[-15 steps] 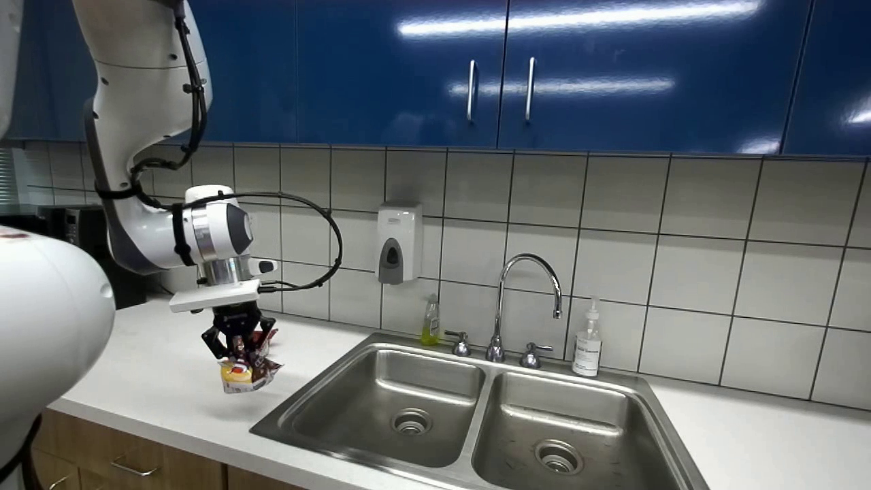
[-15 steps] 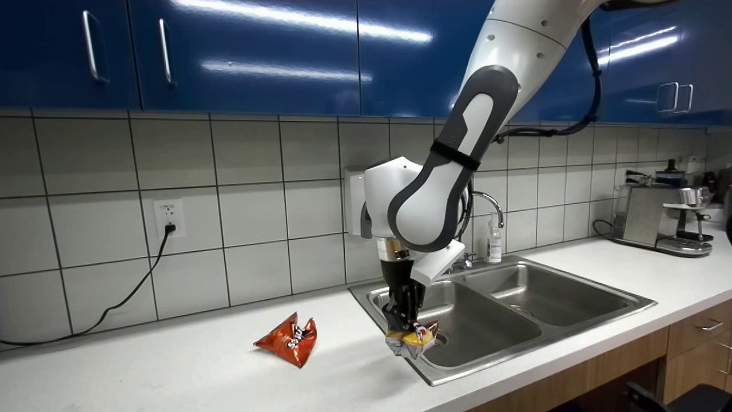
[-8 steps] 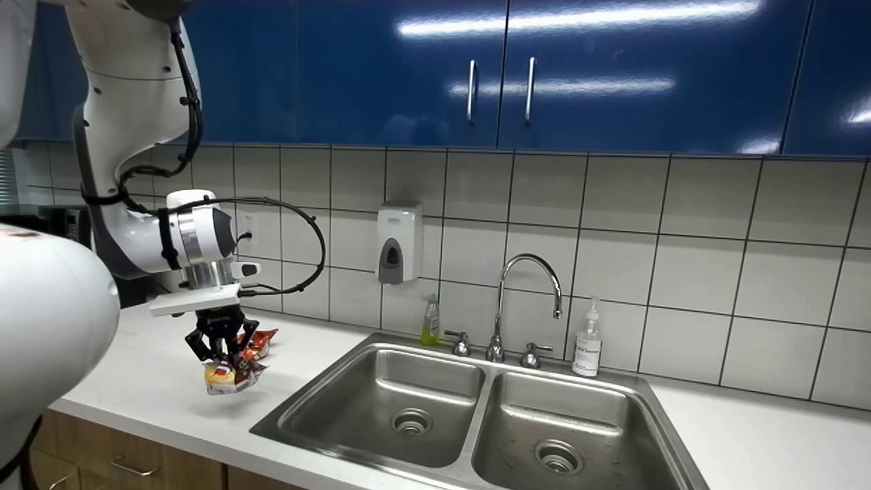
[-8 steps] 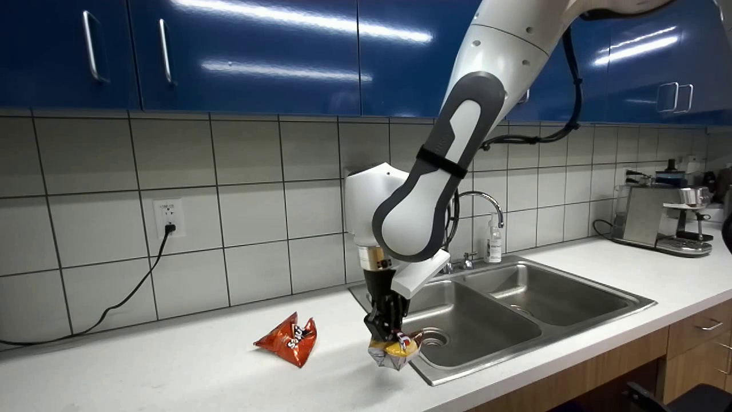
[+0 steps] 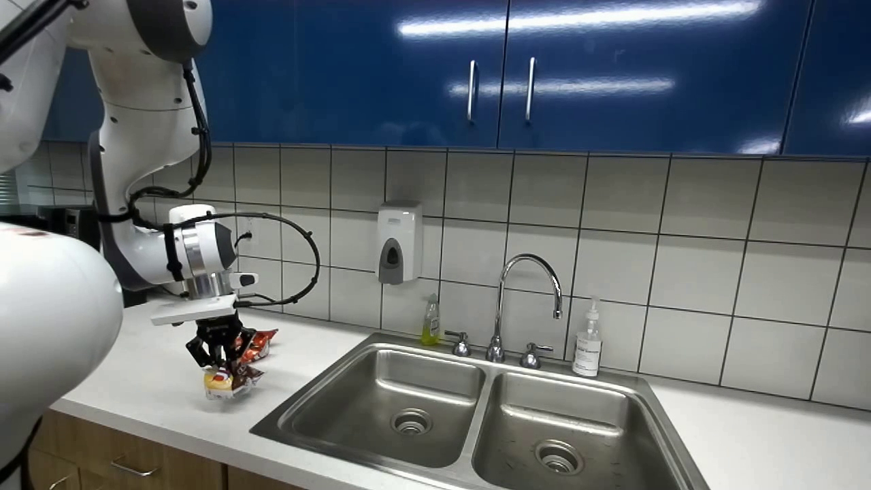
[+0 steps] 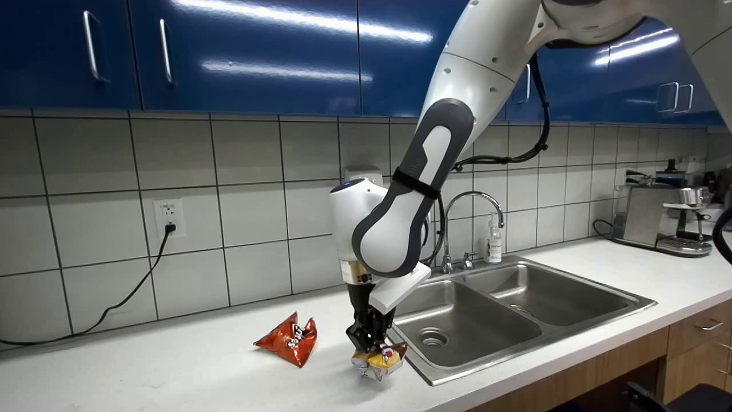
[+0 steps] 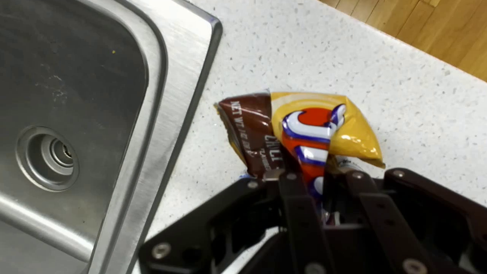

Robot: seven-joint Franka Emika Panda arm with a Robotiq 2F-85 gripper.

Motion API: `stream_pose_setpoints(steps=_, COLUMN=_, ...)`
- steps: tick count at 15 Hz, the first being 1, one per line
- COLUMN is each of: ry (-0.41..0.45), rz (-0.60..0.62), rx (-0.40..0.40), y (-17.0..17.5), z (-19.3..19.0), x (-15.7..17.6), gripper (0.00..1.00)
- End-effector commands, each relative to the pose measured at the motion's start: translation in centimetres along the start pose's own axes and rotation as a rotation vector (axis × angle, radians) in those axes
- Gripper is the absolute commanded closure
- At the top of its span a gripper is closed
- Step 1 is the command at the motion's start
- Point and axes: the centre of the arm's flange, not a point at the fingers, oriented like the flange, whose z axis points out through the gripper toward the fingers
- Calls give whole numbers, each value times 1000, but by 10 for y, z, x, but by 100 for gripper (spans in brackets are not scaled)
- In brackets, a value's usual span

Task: Remove the packet from the sink

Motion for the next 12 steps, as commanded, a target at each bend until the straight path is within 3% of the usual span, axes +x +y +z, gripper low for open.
stream_pose_setpoints(steps=1, ry=3, rz=23, rx=-33, y=-4, z=9, x=12, gripper=98)
stream_pose_setpoints(steps=12, ry=-10, rz=43, rx=-55, y=-13, z=22, x=15, gripper=98)
